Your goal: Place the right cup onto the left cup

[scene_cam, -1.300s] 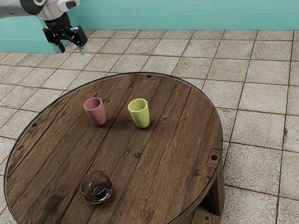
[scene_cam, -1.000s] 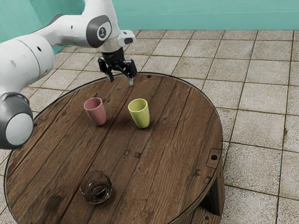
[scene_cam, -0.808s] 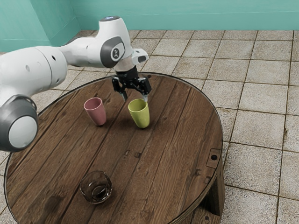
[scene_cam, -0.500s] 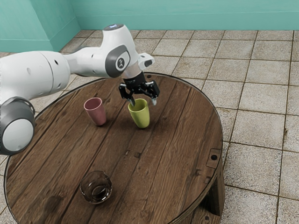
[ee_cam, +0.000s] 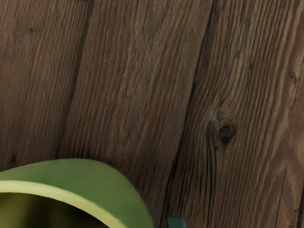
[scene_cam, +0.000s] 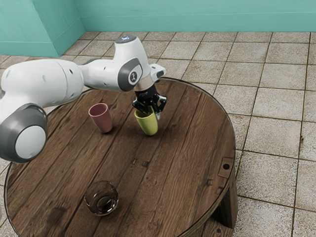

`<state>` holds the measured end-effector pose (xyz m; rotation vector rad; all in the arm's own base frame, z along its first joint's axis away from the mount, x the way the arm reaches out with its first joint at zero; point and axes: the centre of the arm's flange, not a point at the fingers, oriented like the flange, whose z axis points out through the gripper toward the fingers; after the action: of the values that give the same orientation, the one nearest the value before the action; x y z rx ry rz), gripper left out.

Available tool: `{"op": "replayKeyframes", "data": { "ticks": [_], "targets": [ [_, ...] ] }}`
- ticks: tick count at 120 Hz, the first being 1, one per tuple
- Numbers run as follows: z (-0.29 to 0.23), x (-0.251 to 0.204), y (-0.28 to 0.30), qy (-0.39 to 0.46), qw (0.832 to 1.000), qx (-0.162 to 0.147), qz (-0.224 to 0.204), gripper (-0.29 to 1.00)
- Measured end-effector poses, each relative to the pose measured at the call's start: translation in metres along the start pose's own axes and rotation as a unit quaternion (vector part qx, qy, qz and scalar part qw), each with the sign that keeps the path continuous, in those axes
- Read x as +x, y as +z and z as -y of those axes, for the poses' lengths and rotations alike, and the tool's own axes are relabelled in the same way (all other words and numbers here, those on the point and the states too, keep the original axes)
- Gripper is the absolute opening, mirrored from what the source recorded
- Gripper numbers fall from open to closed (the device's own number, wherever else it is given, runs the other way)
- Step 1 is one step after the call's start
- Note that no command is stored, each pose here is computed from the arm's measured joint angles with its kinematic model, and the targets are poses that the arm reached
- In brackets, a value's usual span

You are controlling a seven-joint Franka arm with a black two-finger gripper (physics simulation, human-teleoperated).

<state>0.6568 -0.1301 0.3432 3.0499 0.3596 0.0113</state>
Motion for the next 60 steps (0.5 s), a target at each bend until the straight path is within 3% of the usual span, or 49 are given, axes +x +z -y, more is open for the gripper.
{"op": "replayKeyframes", "data": {
  "ticks": [25, 47, 60],
  "targets": [
    [0.008, 0.003, -0.006, -0.019, 1.0, 0.003, -0.003, -0.06],
    [0.033, 0.001, -0.072, -0.023, 0.999, 0.032, -0.026, -0.07],
    [0.092, 0.004, -0.132, -0.055, 0.996, 0.056, -0.051, -0.07]
  ]
}}
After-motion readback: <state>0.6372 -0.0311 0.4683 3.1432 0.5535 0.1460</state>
